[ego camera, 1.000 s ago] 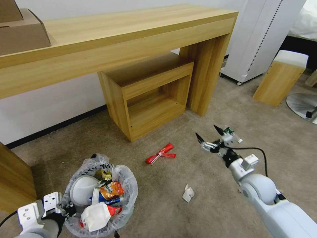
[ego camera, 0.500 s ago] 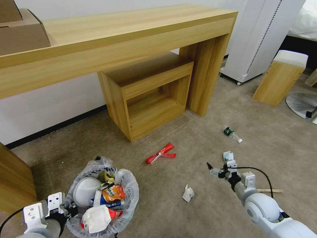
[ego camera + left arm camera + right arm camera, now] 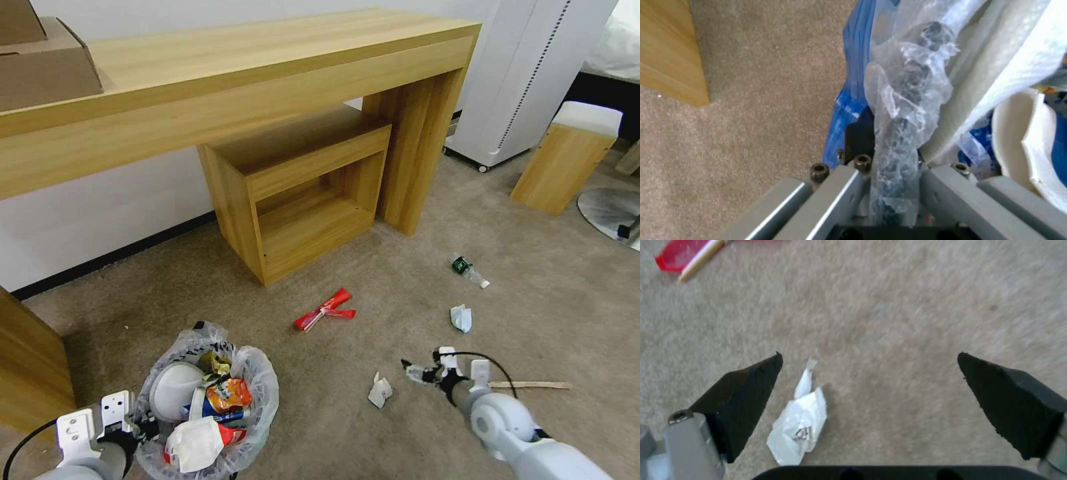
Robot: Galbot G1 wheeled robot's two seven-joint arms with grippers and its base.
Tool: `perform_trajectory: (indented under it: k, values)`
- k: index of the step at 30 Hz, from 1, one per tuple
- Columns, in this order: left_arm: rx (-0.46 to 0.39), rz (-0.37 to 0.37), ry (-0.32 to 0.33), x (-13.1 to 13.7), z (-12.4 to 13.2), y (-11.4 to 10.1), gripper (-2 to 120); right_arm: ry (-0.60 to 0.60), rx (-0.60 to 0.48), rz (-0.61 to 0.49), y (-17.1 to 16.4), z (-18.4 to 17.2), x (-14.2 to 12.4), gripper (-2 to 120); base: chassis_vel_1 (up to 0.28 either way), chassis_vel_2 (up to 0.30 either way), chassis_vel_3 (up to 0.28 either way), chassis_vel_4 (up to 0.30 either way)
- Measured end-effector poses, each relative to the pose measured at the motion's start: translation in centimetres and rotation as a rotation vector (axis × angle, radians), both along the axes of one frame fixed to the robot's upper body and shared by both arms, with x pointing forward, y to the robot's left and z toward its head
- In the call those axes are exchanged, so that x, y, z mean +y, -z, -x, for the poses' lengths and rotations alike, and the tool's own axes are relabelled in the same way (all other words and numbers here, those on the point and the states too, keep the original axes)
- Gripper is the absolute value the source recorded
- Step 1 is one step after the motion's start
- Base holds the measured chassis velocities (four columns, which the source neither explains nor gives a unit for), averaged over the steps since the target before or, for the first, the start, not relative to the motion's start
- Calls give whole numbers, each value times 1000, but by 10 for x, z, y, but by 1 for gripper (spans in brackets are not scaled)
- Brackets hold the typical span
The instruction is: Pick up the trash bin and place the garbage on the floor into it.
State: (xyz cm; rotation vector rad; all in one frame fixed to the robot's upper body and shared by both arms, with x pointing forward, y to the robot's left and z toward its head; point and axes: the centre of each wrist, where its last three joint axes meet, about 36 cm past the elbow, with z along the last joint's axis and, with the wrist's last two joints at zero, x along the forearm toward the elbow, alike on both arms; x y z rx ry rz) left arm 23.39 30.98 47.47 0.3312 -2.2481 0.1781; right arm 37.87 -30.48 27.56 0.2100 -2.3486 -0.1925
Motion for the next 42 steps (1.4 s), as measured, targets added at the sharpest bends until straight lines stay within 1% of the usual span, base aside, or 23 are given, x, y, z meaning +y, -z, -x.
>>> perform_trajectory:
  k: [2, 8, 10, 16, 18, 21, 26, 35, 42]
  values:
    - [2, -6, -3, 1, 0, 1, 0, -8, 11, 0, 10, -1, 6, 100, 0, 0, 0, 0]
    - [5, -14, -7, 0, 1, 4, 0, -19, 13, -8, 22, -4, 17, 100, 0, 0, 0, 0]
    - [6, -15, -10, -2, 2, 5, 0, -22, 32, -8, 30, -5, 25, 100, 0, 0, 0, 0]
    - [9, -21, -17, -2, 2, 8, 0, -32, 43, -22, 41, -4, 40, 100, 0, 0, 0, 0]
    - [11, -21, -20, -3, 3, 11, 0, -44, 48, -36, 45, -5, 51, 100, 0, 0, 0, 0]
    - [12, -20, -23, -4, 3, 13, 0, -50, 52, -42, 48, -6, 59, 100, 0, 0, 0, 0]
    - [14, -22, -28, -5, 3, 15, 0, -56, 53, -33, 52, -6, 63, 100, 0, 0, 0, 0]
    - [11, -22, -30, -5, 3, 16, 0, -49, 58, -21, 59, 2, 56, 100, 0, 0, 0, 0]
    - [11, -26, -31, -5, 4, 16, 0, -56, 63, -35, 69, 8, 66, 100, 0, 0, 0, 0]
